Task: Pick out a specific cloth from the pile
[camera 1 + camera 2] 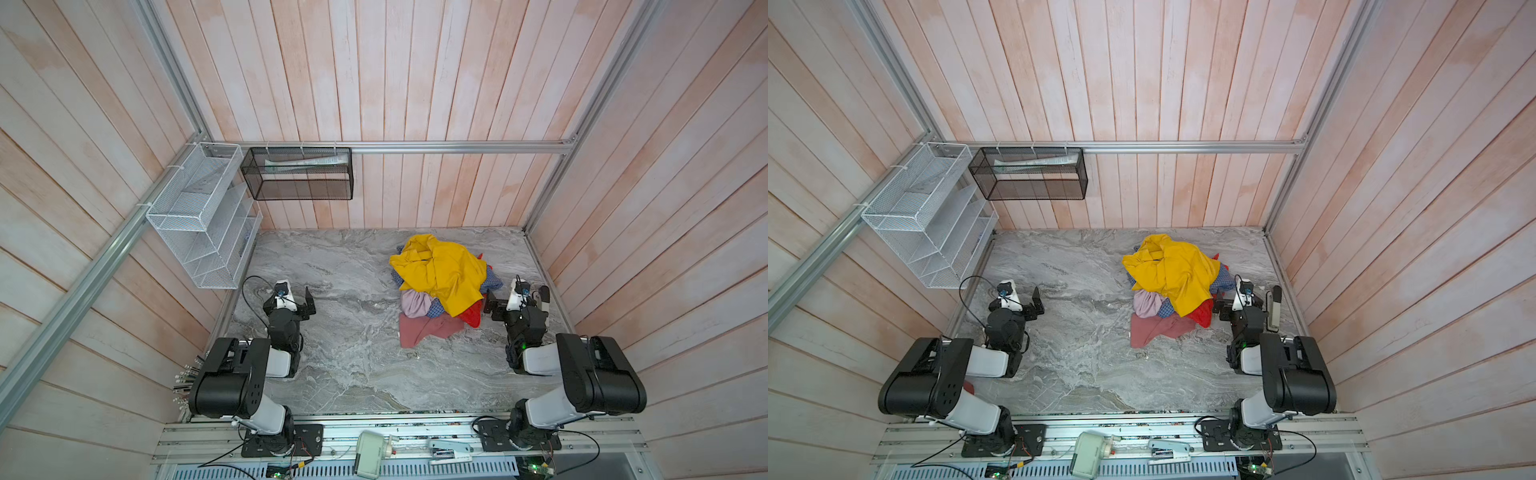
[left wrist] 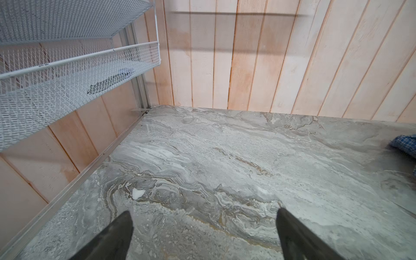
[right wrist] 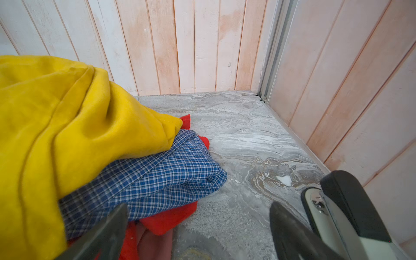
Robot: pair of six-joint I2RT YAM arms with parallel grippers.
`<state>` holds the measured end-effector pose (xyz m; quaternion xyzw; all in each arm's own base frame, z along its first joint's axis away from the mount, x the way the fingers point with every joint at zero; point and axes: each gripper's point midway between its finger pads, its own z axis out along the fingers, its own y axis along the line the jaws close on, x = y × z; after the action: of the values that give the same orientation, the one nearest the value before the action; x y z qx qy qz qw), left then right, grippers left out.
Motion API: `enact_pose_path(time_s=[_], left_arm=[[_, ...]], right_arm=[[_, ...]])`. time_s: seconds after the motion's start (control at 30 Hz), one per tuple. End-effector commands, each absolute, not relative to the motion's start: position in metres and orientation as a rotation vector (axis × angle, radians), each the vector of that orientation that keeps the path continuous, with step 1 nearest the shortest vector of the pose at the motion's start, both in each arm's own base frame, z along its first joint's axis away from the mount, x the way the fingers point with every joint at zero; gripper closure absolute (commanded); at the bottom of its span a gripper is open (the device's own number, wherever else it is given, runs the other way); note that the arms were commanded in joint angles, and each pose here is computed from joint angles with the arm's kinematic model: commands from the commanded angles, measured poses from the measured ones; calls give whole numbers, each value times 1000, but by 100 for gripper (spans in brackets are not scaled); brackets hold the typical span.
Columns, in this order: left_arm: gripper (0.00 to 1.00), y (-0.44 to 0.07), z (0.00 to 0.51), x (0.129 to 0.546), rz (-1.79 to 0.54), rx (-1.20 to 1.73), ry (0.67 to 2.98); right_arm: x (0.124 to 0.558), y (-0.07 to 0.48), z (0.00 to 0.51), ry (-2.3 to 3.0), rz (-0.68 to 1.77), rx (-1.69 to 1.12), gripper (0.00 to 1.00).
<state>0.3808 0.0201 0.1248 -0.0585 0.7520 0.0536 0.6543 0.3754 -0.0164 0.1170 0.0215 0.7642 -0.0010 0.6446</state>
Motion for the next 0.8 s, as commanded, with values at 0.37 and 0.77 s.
enact_pose_path(time_s=[0.37,0.77], left_arm=[[0,23,130,387,104,-144,1696],[0,24,128,387,80,-141,1707]], right_arm=[[380,-17,123,1729,9,51,2],[379,-17,124,1724,12,50,2]])
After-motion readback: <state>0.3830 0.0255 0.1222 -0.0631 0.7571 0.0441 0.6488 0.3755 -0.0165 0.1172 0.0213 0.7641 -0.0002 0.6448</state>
